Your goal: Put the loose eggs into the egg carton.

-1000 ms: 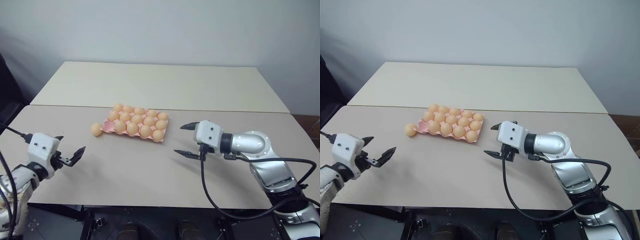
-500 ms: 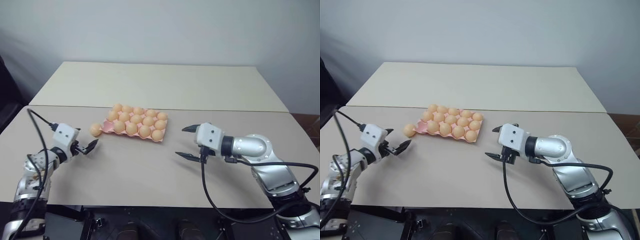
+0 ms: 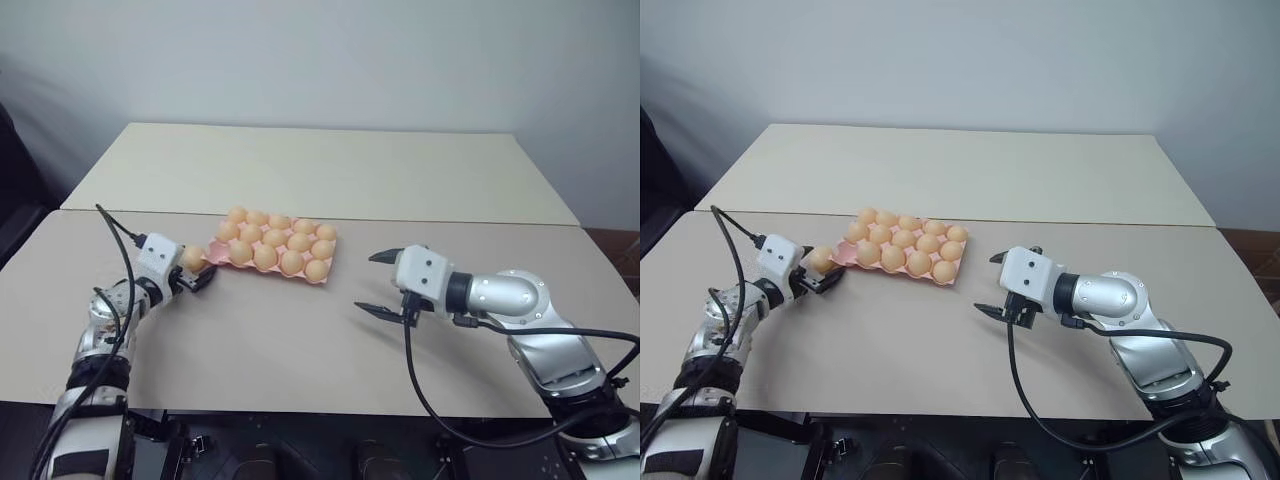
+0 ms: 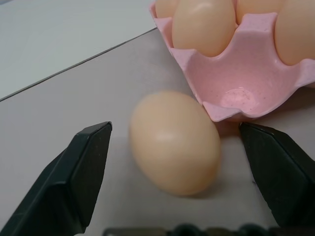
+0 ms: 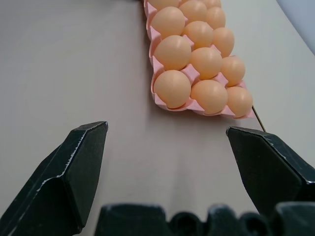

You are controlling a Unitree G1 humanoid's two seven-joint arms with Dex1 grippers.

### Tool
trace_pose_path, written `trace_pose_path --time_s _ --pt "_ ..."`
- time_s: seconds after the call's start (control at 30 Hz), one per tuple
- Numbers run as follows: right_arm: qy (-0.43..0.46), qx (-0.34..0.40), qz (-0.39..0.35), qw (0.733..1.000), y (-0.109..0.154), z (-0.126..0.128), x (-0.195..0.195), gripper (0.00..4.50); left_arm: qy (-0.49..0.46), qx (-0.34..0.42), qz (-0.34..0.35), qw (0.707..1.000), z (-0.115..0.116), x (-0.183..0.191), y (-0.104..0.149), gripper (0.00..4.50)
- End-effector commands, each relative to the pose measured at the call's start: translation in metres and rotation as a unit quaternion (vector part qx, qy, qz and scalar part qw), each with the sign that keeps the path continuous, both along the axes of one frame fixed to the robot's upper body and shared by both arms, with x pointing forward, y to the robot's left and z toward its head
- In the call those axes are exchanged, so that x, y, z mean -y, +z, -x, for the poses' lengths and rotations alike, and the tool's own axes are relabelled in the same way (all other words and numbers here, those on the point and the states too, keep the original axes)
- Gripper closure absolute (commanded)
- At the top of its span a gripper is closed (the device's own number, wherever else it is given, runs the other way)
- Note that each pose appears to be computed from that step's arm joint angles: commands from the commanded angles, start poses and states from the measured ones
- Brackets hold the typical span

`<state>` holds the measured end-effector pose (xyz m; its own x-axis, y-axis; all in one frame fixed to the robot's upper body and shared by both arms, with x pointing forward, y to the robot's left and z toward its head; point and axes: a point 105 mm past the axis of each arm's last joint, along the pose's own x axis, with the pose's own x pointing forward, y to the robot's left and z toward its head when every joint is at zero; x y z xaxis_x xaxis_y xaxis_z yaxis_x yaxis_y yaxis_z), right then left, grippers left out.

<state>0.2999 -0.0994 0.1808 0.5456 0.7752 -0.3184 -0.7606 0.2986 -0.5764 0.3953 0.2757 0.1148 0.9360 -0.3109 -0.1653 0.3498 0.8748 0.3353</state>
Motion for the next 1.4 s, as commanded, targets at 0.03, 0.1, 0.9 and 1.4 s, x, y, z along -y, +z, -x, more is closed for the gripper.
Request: trace_pose_path --time_s 0.03,0.1,0.9,1.4 --pt "-0.009 0.026 -0.002 1.0 0.012 0.002 0.004 0.0 0.007 0.004 -0.008 1.0 -0.007 0.002 -0.001 0.02" --pt "-0.01 0.027 0.0 1.0 0.012 0.002 0.004 0.0 0.007 -0.003 -0.002 1.0 -0.01 0.004 -0.003 0.02" --pt "-0.016 0.032 -0.006 0.999 0.01 -0.004 0.001 0.0 0.009 -0.024 -0.023 0.999 0.032 -0.02 -0.004 1.95" --pt "-0.028 0.039 -0.006 0.999 0.01 -0.003 0.005 0.0 0.008 -0.025 -0.036 0.999 0.03 -0.018 -0.001 3.71"
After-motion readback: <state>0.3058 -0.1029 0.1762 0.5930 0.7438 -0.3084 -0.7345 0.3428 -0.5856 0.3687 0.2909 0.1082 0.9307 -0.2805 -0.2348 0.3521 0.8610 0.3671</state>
